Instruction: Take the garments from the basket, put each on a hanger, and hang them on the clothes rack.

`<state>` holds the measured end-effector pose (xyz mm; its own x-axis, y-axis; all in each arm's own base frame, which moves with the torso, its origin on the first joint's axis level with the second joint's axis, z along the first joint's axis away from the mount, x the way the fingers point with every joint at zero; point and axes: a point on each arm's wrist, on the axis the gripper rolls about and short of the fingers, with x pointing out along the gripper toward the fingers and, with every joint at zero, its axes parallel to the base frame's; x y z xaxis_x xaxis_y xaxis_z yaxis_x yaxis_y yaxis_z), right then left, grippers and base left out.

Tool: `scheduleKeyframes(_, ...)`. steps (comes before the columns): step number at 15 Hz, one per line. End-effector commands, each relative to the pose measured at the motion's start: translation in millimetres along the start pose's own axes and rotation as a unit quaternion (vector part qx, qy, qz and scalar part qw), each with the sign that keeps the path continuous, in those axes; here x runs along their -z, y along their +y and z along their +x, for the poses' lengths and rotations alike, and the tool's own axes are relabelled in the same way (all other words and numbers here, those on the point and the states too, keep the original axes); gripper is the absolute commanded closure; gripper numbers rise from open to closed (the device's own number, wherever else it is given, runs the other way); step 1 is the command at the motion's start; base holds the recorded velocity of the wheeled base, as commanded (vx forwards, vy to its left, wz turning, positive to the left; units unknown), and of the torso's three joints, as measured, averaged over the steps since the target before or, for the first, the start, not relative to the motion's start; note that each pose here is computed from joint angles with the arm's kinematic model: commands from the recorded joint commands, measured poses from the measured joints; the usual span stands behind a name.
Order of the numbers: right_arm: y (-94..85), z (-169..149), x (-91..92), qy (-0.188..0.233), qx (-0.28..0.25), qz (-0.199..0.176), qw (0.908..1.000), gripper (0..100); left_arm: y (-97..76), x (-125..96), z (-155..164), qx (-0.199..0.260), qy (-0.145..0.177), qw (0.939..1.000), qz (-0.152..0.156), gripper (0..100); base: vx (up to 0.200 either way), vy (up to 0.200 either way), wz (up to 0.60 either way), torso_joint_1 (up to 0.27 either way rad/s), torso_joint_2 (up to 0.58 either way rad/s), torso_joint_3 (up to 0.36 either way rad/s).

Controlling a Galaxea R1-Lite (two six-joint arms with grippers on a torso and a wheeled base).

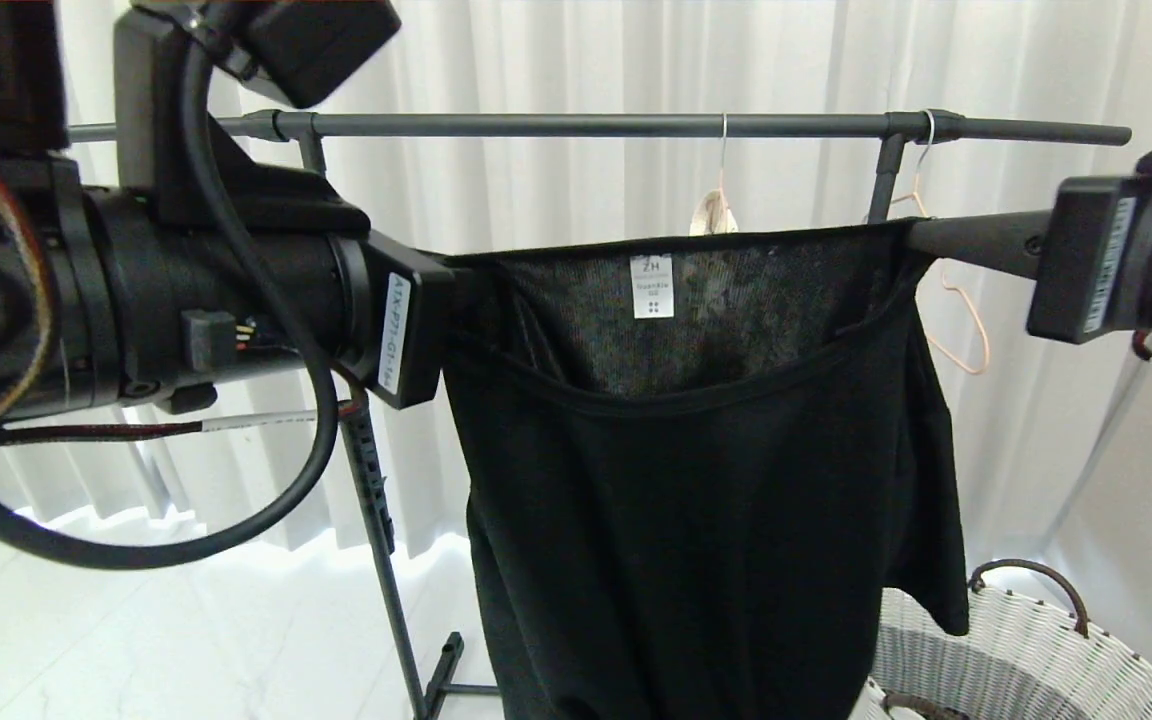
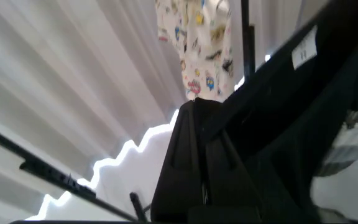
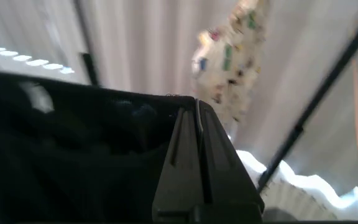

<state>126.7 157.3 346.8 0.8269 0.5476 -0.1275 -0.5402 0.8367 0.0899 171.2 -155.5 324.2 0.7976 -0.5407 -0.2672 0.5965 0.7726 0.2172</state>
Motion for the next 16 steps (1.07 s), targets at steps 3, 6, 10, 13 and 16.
scheduleKeyframes(3, -11.6, -16.5, -8.5, -0.023, -0.001, -0.031, 0.9992, 100, -1.0, -3.5, 4.3, -0.003, -0.024, 0.9997, -0.004, 100, 0.0, 0.0, 0.0, 0.0, 0.0, 0.0)
scheduleKeyframes(6, -12.6, -15.0, -6.6, -0.014, 0.003, -0.038, 0.9992, 100, -3.3, 2.7, 2.2, 0.001, -0.017, 0.9999, 0.0, 100, 0.0, 0.0, 0.0, 0.0, 0.0, 0.0)
scheduleKeyframes(10, -21.5, -49.5, -6.5, 0.001, -0.003, -0.043, 0.9991, 100, -12.5, 0.1, 3.9, 0.02, -0.021, 0.9996, 0.005, 100, 0.0, 0.0, 0.0, 0.0, 0.0, 0.0)
scheduleKeyframes(13, -18.4, -79.7, 3.1, 0.029, -0.057, -0.059, 0.9962, 100, -17.1, -3.4, 21.6, 0.024, -0.021, 0.9995, 0.006, 100, 0.0, 0.0, 0.0, 0.0, 0.0, 0.0)
scheduleKeyframes(16, -1.7, -92.5, 12.9, 0.046, -0.148, -0.076, 0.9849, 100, -19.9, -19.8, 48.8, 0.017, -0.048, 0.9987, 0.004, 100, 0.0, 0.0, 0.0, 0.0, 0.0, 0.0)
